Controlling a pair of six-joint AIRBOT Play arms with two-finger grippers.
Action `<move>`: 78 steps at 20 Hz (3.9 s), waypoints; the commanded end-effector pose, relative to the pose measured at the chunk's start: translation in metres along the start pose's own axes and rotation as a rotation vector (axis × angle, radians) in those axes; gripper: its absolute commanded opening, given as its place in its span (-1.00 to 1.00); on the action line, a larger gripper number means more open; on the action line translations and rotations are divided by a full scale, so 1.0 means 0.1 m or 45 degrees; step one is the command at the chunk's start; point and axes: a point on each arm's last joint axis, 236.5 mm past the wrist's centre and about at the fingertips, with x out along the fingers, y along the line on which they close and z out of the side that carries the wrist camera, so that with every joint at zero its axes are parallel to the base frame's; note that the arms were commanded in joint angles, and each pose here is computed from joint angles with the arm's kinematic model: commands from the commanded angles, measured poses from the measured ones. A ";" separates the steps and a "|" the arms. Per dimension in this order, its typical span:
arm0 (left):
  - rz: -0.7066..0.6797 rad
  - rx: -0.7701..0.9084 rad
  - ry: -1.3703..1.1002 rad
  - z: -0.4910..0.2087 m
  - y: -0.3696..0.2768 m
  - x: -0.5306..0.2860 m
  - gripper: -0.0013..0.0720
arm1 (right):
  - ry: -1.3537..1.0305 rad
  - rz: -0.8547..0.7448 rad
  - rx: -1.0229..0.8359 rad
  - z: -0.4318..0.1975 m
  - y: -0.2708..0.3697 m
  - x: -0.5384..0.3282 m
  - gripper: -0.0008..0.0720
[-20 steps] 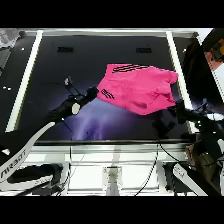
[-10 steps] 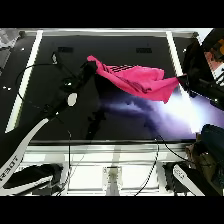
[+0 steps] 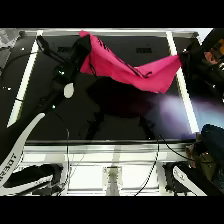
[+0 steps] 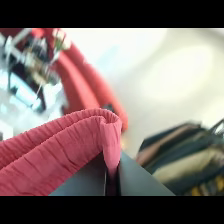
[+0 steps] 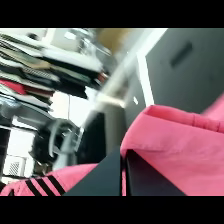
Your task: Fold the clothes and pants, and hang the long-sleeved shirts on hangers.
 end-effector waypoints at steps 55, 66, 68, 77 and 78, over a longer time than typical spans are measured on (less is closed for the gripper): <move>0.652 0.176 0.677 -0.71 0.99 -2.50 -0.91 | 0.734 -0.526 -0.268 -1.55 -0.95 -0.93 -0.96; 0.568 -0.078 0.396 -0.69 1.40 -1.72 -0.91 | 0.675 -0.419 -0.409 -0.94 -0.70 0.61 -0.96; 0.559 -0.088 0.362 -0.63 1.45 -1.61 -0.91 | 0.670 -0.418 -0.396 -0.89 -0.72 0.77 -0.96; 0.660 -0.113 0.399 -0.83 1.84 -1.57 -0.91 | 0.620 -0.394 -0.335 -0.98 -0.81 1.45 -0.96; 0.672 -0.115 0.403 -0.84 1.87 -1.58 -0.90 | 0.611 -0.396 -0.319 -0.99 -0.83 1.51 -0.96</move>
